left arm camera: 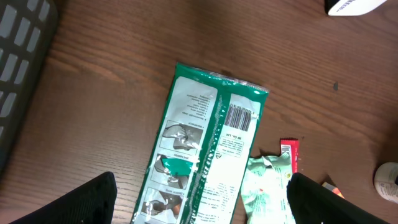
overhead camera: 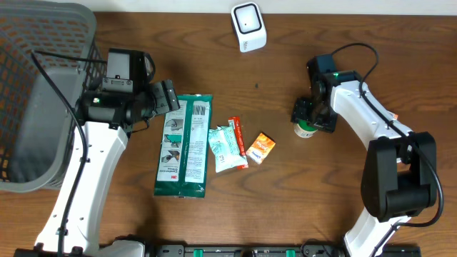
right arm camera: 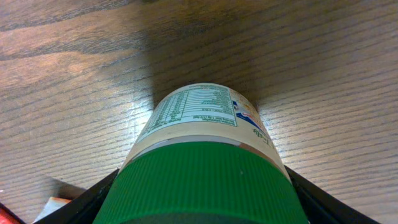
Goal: Scan the item barcode
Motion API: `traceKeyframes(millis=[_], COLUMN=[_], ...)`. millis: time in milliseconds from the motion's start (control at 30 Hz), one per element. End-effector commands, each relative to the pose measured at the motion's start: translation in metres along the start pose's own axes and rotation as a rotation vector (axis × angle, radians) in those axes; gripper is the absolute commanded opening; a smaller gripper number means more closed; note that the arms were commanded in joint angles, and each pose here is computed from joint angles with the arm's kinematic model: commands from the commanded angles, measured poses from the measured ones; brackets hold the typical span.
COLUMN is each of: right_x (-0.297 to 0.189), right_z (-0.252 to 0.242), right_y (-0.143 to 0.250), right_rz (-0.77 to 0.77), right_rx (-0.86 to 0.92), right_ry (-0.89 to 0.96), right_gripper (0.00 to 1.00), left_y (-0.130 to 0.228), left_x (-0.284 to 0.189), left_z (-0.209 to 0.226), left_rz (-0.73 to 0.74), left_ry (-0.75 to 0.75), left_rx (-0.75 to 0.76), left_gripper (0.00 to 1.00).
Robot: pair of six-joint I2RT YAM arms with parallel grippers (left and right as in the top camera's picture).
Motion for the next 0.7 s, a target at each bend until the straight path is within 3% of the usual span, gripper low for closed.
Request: traceKeyframes(millis=[0,333,500,667], right_x=[0.0027,0.0028,0.0028,0.0028], right_z=[0.0007,0.0023,0.0024,0.0025], right_y=[0.0018,-0.0005,-0.0006,-0.0011], right_rz=[0.010,-0.007,-0.008,-0.010], right_rx=[-0.032,-0.255,-0.257,-0.195], right_ry=[-0.007,-0.009,-0.009,-0.010], right_gripper=[0.70,0.71,0.82,0.82], left_y=[-0.0011,-0.0012,-0.0011,-0.0011], left_x=[0.0013,0.0012,0.0013,0.0013], left_z=[0.0011,0.0011,0.0011,0.0011], left_rz=[-0.001,-0.002,-0.001,-0.001], left_ry=[-0.008,-0.008,-0.008,-0.008], left_rx=[0.006,0.006,0.006,0.006], left_gripper=[0.88,0.88,0.88,0.88])
Point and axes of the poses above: each gripper's point midway between its finger pads, its own x axis out along the fingers, its own z axis along the line the jaws close on, y = z × x, the point moved 8 cm from there along -x, back along the fingers, and after that the axes turned 15 degrees about -x, right-handed, at the moved point
